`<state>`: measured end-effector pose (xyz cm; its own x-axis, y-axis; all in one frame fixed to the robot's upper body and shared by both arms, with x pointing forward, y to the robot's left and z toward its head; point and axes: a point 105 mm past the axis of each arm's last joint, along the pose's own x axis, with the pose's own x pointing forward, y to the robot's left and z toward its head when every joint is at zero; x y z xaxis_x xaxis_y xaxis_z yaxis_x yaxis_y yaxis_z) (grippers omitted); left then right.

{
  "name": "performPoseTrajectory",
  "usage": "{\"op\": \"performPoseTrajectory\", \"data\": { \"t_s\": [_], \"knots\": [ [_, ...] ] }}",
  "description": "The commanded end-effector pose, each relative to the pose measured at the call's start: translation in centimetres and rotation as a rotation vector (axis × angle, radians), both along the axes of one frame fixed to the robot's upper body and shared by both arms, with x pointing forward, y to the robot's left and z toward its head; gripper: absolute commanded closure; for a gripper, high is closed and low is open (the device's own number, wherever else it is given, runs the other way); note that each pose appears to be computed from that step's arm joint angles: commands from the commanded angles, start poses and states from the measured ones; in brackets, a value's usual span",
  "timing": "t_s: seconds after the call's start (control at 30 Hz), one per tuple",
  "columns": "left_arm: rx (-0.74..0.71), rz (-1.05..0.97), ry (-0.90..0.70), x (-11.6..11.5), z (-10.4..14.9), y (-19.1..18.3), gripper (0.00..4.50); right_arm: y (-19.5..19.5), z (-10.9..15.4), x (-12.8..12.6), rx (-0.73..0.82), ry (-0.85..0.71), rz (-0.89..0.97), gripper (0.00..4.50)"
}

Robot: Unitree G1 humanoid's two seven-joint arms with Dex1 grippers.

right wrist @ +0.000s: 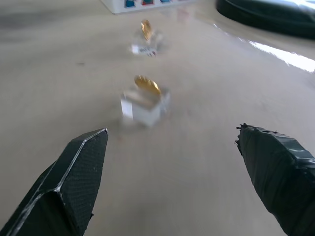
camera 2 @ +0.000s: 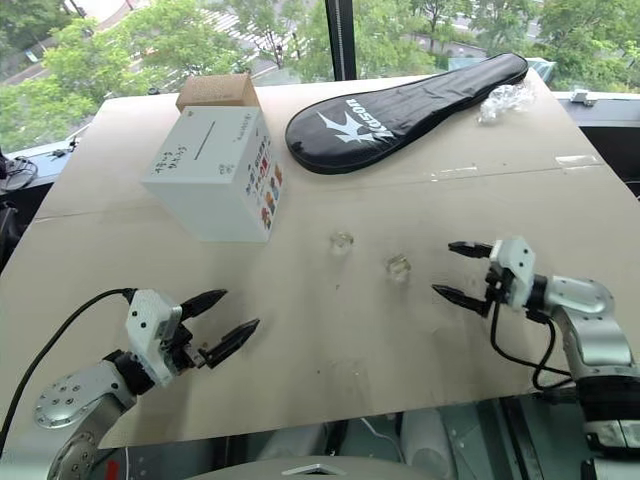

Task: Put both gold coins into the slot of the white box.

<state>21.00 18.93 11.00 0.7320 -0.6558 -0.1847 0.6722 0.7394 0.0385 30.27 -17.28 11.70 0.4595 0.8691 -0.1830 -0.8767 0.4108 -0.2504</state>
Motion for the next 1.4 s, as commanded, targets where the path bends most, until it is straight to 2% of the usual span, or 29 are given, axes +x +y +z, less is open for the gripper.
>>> {"op": "performPoseTrajectory", "data": {
  "t_s": [0.03, 0.33, 0.4, 0.43, 0.57, 0.7, 0.73, 0.77, 0.9, 1.07, 1.23, 1.4],
  "knots": [
    [-0.054, -0.094, -0.030, -0.6, 2.2, -0.9, 0.07, 1.8, 1.6, 0.5, -0.017, -0.062, 0.081, 0.00],
    [-0.103, -0.252, -0.016, -2.2, 4.4, -1.9, 0.07, 3.7, 0.9, 1.6, -0.039, -0.025, 0.211, 0.00],
    [-0.074, -0.264, -0.022, -2.3, 4.5, -1.9, 0.00, 3.7, 0.6, 1.7, -0.042, -0.019, 0.219, 0.51],
    [-0.064, -0.267, -0.024, -2.3, 4.5, -1.9, 0.00, 3.7, 0.5, 1.8, -0.044, -0.018, 0.223, 0.51],
    [-0.054, -0.261, -0.025, -2.4, 4.4, -1.9, 0.00, 4.0, 0.3, 1.9, -0.034, -0.020, 0.230, 1.94],
    [-0.046, -0.255, -0.023, -2.4, 4.1, -1.9, 0.00, 4.1, -0.1, 1.9, -0.049, -0.030, 0.239, 3.94],
    [-0.043, -0.255, -0.023, -2.4, 4.0, -1.8, 0.00, 4.1, -0.1, 1.9, -0.051, -0.031, 0.241, 4.30],
    [-0.041, -0.254, -0.024, -2.3, 4.0, -1.8, 0.00, 4.1, -0.2, 1.9, -0.050, -0.031, 0.240, 4.41],
    [-0.023, -0.252, -0.027, -2.1, 3.9, -1.6, 0.00, 4.0, -0.3, 1.9, -0.064, -0.049, 0.239, 4.41],
    [-0.088, -0.246, -0.061, -1.6, 4.9, -2.0, 0.00, 4.2, 1.5, 1.9, 0.021, -0.044, 0.229, 4.41],
    [-0.317, -0.212, -0.093, -0.8, 7.1, -2.9, 0.00, 5.6, 4.5, 1.2, 0.218, 0.078, 0.233, 4.41],
    [-0.674, -0.185, -0.119, 0.7, 9.9, -4.2, 0.00, 9.4, 7.6, 0.0, 0.424, 0.216, 0.272, 4.41]
  ]
}}
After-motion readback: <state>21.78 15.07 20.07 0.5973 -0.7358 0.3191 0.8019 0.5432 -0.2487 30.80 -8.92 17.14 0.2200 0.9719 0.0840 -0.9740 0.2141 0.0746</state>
